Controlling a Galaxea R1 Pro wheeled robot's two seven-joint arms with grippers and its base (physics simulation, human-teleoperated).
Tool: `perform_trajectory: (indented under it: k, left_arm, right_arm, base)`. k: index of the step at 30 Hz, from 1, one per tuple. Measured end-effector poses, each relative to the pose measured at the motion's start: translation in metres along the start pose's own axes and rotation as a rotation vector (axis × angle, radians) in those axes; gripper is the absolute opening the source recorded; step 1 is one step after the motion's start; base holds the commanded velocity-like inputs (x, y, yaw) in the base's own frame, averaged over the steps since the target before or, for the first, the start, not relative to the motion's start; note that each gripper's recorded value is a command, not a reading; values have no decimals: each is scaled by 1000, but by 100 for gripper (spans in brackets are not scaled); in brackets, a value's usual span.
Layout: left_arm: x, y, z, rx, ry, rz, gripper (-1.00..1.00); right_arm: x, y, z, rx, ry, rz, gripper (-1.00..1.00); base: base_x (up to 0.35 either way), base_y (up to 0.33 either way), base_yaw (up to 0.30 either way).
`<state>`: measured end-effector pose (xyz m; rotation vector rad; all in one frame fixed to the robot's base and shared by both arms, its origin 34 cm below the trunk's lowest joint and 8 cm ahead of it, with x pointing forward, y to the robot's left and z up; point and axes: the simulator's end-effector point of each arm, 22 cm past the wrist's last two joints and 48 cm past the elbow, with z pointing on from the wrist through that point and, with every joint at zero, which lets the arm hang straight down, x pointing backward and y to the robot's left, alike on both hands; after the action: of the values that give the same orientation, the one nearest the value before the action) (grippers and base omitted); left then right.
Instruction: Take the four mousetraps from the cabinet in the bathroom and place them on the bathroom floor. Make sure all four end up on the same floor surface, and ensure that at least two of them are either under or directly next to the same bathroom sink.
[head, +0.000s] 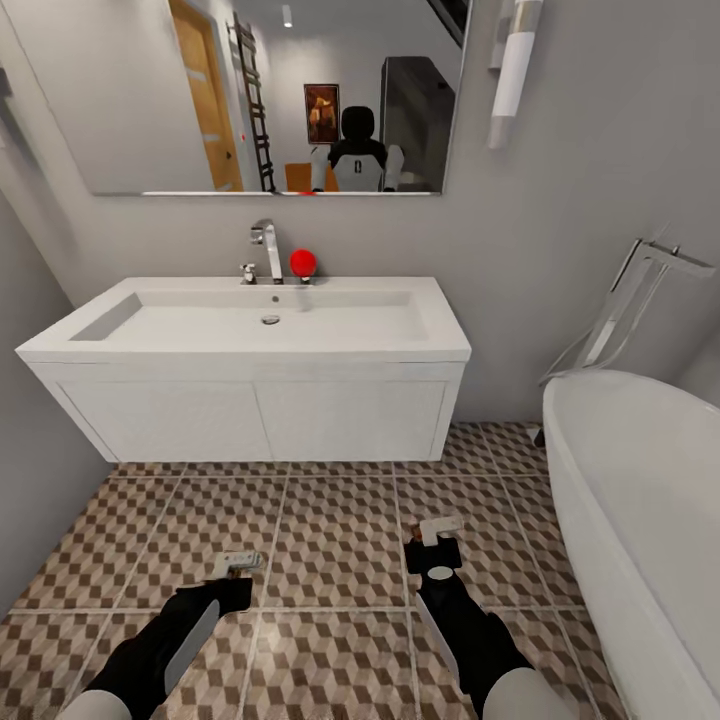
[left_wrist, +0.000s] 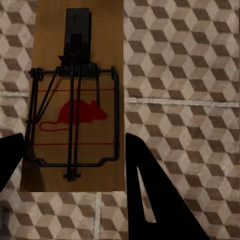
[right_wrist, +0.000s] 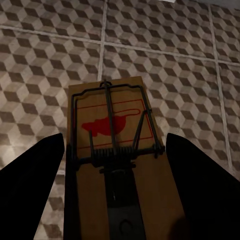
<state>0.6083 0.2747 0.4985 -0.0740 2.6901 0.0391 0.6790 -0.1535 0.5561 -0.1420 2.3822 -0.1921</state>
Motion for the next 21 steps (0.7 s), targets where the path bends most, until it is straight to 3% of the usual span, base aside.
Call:
perform_trajectory:
  k: [11,21]
  left_arm:
    - [-30,4,15,0,-165,-6,-100]
    - [-19,8,36,-5,-179,-6,-100]
  right_arm:
    - [25,7,18,-6,16,-2,-100]
    - [48,12,34,-10,31,-3,-100]
  base:
    - [0,0,0]
    - [0,0,0]
